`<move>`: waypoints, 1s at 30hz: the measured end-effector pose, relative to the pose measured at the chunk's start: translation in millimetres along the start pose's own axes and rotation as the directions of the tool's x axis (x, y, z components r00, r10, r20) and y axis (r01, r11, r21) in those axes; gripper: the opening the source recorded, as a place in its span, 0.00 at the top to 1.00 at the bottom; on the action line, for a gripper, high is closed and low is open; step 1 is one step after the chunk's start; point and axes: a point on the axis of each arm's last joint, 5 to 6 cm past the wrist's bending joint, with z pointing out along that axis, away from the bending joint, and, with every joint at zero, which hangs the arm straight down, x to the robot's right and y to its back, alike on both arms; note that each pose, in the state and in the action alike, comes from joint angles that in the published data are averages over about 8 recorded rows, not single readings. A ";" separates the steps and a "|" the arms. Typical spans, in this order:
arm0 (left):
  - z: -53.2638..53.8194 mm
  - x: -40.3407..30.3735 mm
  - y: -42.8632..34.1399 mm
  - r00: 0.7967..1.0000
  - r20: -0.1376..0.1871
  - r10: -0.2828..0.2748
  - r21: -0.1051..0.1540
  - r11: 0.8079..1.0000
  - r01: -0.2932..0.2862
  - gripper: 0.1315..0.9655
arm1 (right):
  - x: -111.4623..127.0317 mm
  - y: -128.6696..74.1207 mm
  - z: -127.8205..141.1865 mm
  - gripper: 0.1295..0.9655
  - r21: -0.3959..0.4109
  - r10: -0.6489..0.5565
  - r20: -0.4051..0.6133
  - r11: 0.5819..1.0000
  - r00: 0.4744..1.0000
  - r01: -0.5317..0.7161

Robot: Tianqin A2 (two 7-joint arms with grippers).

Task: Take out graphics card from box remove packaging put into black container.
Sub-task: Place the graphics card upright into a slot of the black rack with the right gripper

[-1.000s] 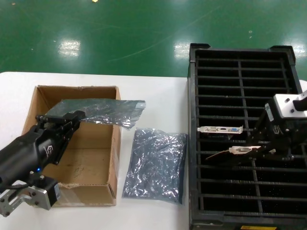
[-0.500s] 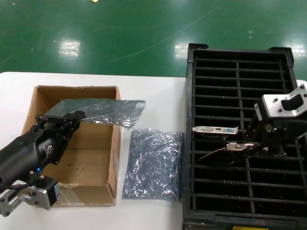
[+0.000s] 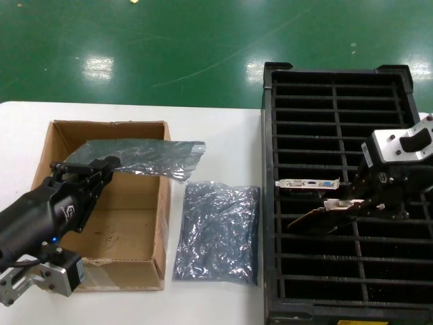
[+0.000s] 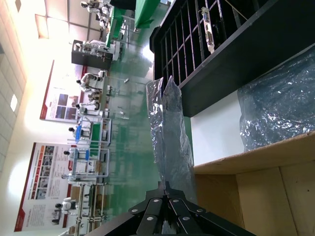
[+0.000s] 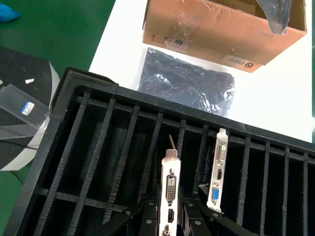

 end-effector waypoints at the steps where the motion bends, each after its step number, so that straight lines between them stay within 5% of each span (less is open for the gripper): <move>1: 0.0 0.0 0.0 1.000 0.000 0.000 0.000 1.000 0.000 0.99 | 0.4 -0.7 0.1 0.93 -0.002 -0.001 0.000 1.000 1.000 0.001; 30: 0.0 0.0 0.0 1.000 0.000 0.000 0.000 1.000 0.000 0.99 | 0.7 -7.9 9.0 0.93 -0.060 -0.034 0.011 0.998 0.999 0.035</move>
